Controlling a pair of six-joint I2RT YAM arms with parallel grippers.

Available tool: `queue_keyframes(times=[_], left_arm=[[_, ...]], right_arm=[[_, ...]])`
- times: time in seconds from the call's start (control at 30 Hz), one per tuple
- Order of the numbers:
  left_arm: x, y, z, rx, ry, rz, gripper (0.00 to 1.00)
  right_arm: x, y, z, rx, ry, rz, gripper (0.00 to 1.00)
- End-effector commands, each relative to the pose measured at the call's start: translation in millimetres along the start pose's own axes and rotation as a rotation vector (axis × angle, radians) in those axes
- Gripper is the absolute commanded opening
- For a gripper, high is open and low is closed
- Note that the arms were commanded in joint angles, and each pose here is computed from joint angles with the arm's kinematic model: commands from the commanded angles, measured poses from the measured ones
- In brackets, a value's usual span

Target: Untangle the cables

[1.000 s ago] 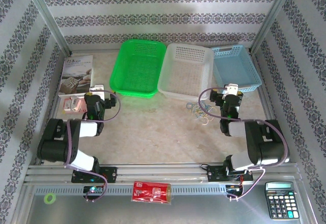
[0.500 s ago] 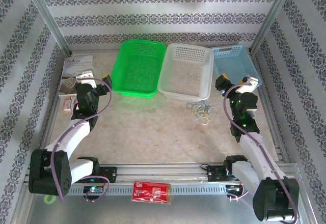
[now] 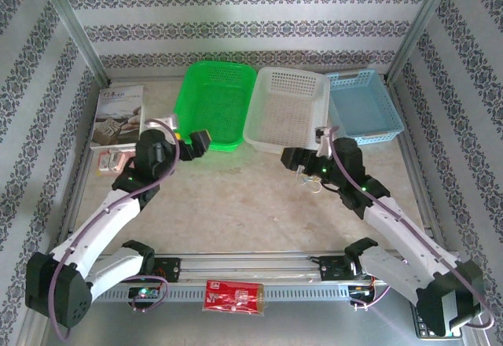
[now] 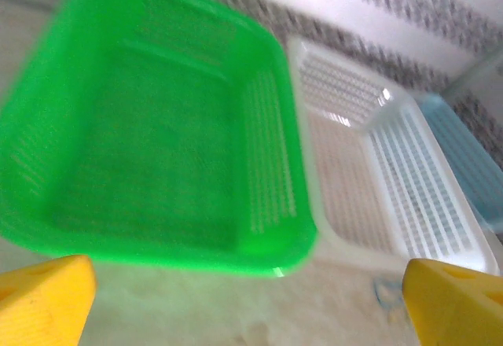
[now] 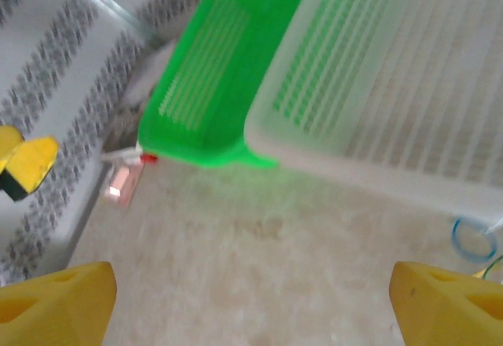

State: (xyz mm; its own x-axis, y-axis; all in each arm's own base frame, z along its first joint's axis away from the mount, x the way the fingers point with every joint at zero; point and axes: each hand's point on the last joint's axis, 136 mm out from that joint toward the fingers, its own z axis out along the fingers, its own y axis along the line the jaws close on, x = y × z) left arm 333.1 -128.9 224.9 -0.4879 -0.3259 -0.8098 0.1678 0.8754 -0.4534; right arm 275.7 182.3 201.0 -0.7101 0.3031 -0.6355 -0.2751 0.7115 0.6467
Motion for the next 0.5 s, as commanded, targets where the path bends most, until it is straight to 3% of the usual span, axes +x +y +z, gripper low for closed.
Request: queue_keyframes(times=[0.0, 0.23, 0.47], left_arm=[[51.2, 2.2, 8.2, -0.024, 0.133, -0.034, 1.0], [81.9, 3.3, 31.8, -0.029, 0.205, -0.031, 1.0], [95.2, 2.5, 54.5, -0.014, 0.217, -0.053, 1.0]], right_arm=[[28.3, -20.6, 13.9, 0.076, 0.089, 0.057, 0.89], [30.3, -33.4, 39.2, 0.122, 0.133, 0.07, 0.89], [7.2, -45.5, 58.0, 0.166, 0.111, 0.069, 0.9]])
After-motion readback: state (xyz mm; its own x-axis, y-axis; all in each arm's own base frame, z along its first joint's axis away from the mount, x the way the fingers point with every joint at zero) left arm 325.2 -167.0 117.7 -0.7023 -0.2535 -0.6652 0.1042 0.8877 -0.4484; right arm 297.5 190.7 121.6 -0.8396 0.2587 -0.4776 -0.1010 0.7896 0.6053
